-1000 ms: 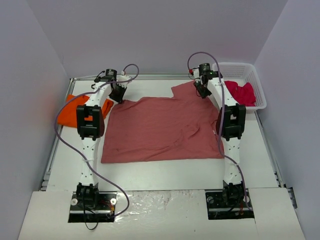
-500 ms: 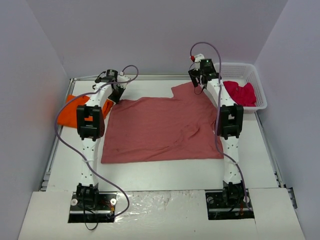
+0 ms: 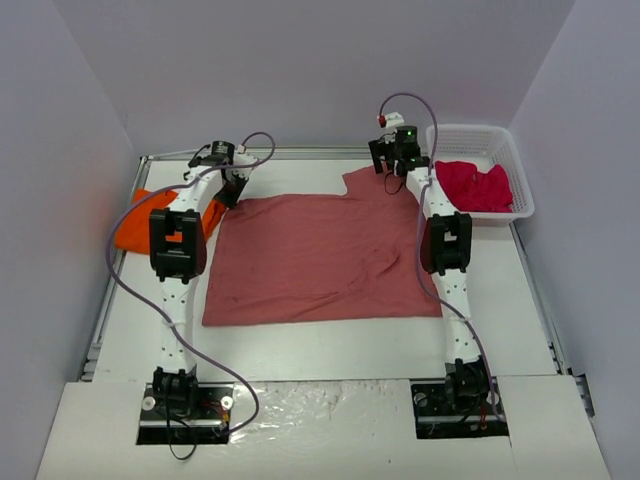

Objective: Fold and stack the t-shirts
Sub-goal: Grap the side of the flattened tshirt furthest away from the robot with both arms

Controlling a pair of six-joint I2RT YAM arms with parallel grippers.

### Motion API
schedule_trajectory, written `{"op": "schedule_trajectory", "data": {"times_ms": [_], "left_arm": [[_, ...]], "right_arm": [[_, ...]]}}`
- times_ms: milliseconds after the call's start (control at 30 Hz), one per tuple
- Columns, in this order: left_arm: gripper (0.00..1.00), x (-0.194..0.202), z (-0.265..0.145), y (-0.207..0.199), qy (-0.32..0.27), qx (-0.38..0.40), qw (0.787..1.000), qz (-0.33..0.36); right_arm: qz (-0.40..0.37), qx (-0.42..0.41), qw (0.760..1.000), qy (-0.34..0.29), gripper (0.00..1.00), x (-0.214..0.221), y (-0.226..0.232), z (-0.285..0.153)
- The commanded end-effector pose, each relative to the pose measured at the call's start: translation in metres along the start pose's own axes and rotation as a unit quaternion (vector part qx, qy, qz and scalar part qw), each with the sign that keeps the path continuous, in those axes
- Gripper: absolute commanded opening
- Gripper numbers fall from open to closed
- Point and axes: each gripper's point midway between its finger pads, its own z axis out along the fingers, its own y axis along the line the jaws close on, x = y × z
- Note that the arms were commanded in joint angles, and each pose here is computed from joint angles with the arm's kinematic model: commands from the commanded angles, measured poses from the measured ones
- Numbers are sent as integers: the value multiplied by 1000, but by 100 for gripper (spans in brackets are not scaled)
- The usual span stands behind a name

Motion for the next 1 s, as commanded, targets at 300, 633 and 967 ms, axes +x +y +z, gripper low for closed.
{"op": "schedule_trajectory", "data": {"times_ms": [300,633,967], "left_arm": [[2,-25,-34,11,-45,-26,999,-10],[2,-25,-29,7,-44,-23,999,-15],[2,-25,-25,6,-43,-21,999,-17]], "right_arm": [[34,-5,999,-35,85,-13,-13,12],[75,-23,997,-28,77,7,-23,22],[93,-81,992,-15,75,22,-2,26]]}}
